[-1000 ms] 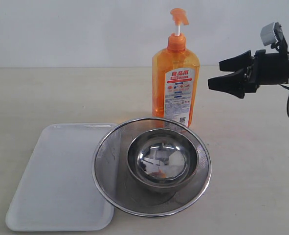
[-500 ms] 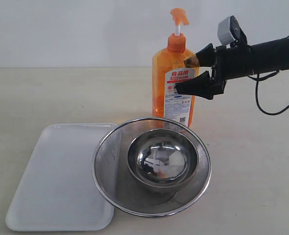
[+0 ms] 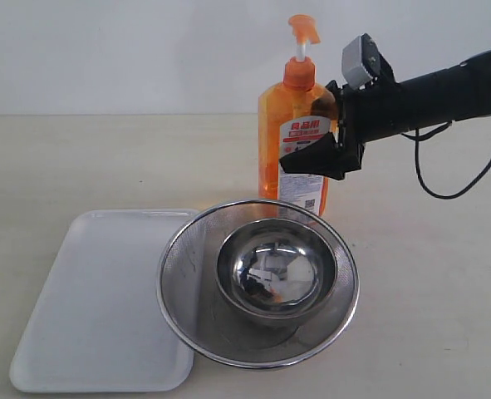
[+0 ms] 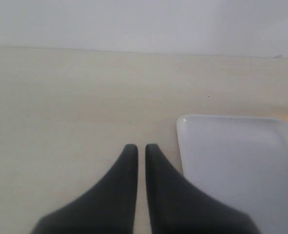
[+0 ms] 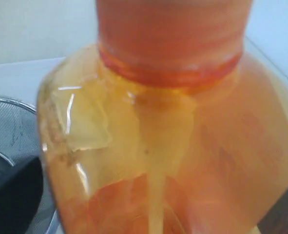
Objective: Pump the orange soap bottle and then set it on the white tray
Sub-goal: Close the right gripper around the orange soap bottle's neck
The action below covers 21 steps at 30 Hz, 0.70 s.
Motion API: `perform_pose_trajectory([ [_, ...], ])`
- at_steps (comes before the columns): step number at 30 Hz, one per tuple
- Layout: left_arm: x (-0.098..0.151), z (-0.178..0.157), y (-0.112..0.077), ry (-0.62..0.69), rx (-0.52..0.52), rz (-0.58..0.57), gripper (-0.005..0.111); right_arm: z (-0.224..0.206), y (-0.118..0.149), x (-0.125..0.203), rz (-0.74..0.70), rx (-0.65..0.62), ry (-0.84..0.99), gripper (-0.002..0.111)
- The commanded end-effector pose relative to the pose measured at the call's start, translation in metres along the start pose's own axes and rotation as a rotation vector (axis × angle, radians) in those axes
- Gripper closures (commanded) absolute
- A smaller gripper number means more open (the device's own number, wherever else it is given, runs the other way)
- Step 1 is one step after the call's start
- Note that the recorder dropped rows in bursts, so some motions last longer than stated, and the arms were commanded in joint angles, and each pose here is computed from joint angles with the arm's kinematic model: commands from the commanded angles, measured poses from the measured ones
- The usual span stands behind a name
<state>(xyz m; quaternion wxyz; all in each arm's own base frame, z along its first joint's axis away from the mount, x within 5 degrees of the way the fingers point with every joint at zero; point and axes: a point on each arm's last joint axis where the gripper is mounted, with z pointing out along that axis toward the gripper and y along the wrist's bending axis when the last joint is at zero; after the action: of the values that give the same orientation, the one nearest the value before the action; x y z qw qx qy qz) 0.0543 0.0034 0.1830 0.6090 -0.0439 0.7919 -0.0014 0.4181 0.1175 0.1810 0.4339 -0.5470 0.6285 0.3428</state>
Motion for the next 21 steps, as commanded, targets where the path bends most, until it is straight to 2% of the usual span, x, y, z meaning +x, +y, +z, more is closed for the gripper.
perform_pose_trajectory([
  [1,0.0001,0.0005,-0.0003,-0.005,0.005,0.003,0.102,0.0053,0.0040,-0.0055,-0.025,-0.029,-0.010,0.003],
  [8,0.0001,0.0005,-0.0003,-0.005,0.005,0.003,0.102,0.0051,0.0063,-0.0069,-0.010,-0.055,-0.026,0.003],
  [13,0.0001,0.0005,-0.0003,-0.005,0.005,0.003,0.102,0.0050,0.0074,-0.0075,0.056,-0.068,-0.031,0.003],
  [21,0.0001,0.0005,-0.0003,-0.005,0.005,0.003,0.102,0.0050,0.0071,-0.0081,0.061,-0.065,-0.037,0.003],
])
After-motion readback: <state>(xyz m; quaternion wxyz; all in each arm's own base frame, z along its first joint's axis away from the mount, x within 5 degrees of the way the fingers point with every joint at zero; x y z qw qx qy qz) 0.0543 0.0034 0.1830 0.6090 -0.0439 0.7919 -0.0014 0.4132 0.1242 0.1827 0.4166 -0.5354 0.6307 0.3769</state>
